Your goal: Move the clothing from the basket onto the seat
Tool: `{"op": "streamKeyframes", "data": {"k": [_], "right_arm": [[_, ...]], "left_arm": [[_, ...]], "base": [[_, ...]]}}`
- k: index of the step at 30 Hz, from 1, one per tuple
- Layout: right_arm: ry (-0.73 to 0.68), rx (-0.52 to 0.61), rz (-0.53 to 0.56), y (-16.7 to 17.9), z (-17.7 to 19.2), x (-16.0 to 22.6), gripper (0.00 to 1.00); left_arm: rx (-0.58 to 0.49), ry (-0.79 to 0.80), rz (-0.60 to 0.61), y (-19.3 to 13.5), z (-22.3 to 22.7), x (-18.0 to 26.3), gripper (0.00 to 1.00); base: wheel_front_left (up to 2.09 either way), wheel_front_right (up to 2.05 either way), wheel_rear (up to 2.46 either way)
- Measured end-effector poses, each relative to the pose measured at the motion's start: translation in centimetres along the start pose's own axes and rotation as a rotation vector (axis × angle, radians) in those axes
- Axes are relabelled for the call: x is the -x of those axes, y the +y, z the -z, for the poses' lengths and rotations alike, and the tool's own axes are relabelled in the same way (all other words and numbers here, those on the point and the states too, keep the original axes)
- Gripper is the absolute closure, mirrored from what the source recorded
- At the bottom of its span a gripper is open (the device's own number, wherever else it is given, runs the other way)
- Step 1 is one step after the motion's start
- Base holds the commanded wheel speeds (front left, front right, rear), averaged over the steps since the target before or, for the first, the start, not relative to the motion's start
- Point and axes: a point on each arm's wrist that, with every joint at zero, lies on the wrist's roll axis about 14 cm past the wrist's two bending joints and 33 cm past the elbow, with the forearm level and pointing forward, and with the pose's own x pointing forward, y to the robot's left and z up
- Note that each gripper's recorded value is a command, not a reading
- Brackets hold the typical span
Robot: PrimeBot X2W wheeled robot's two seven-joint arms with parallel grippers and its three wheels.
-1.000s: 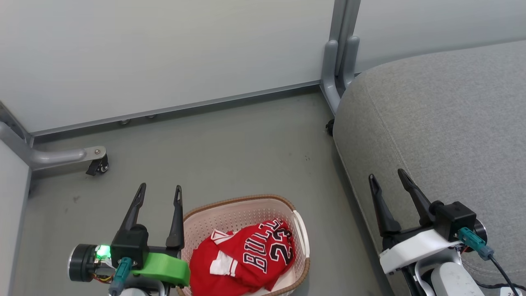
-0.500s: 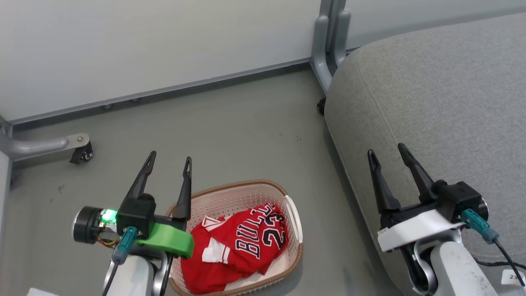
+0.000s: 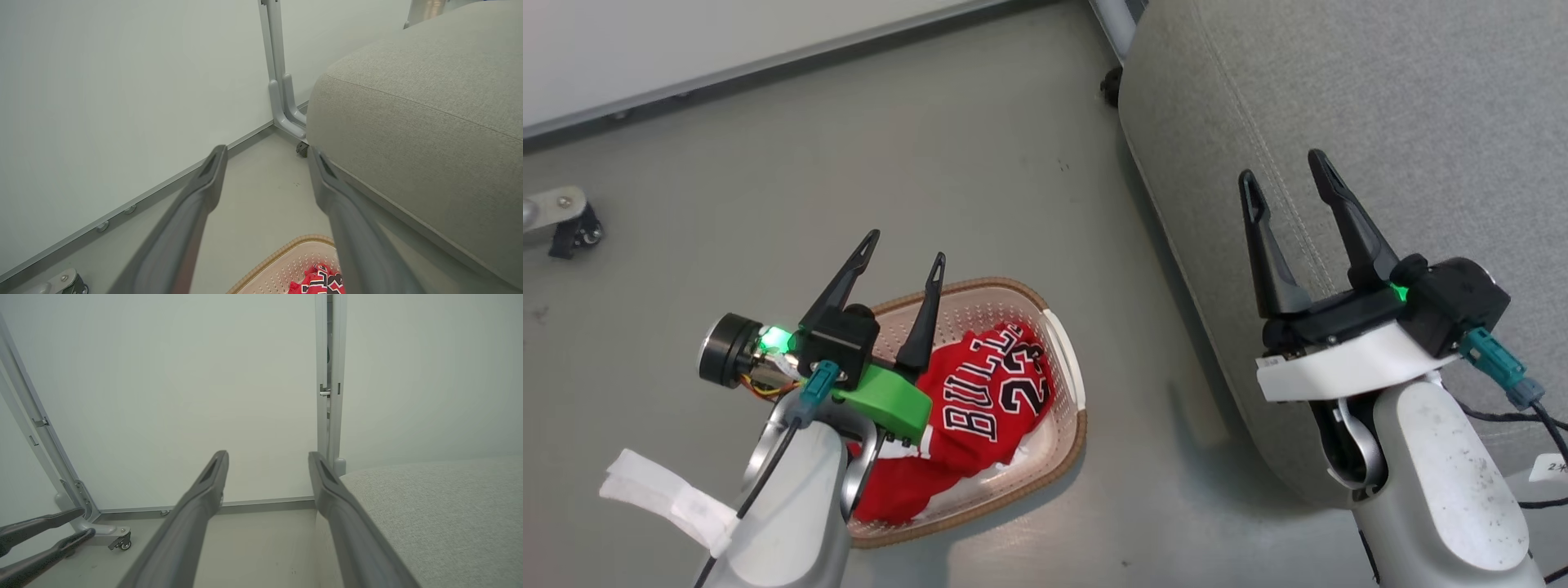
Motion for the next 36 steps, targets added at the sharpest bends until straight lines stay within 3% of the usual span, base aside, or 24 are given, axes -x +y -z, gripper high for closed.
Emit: {"op": "streamKeyframes", "data": {"k": [15,36], "right_arm": [[0.048,0.03,0.052,-3.9,4.2,-2.2,0.0],[0.205,0.049,0.06,-6.5,13.7,-2.5,0.0]], "left_arm": [[0.039,0.286,0.207,-4.1,12.8,-4.8,0.0],[0.086,0.654,0.356,-7.3,29.6,-4.4,0.0]], "base": [[0.0,0.0,0.0],[0.0,0.0,0.0]]}}
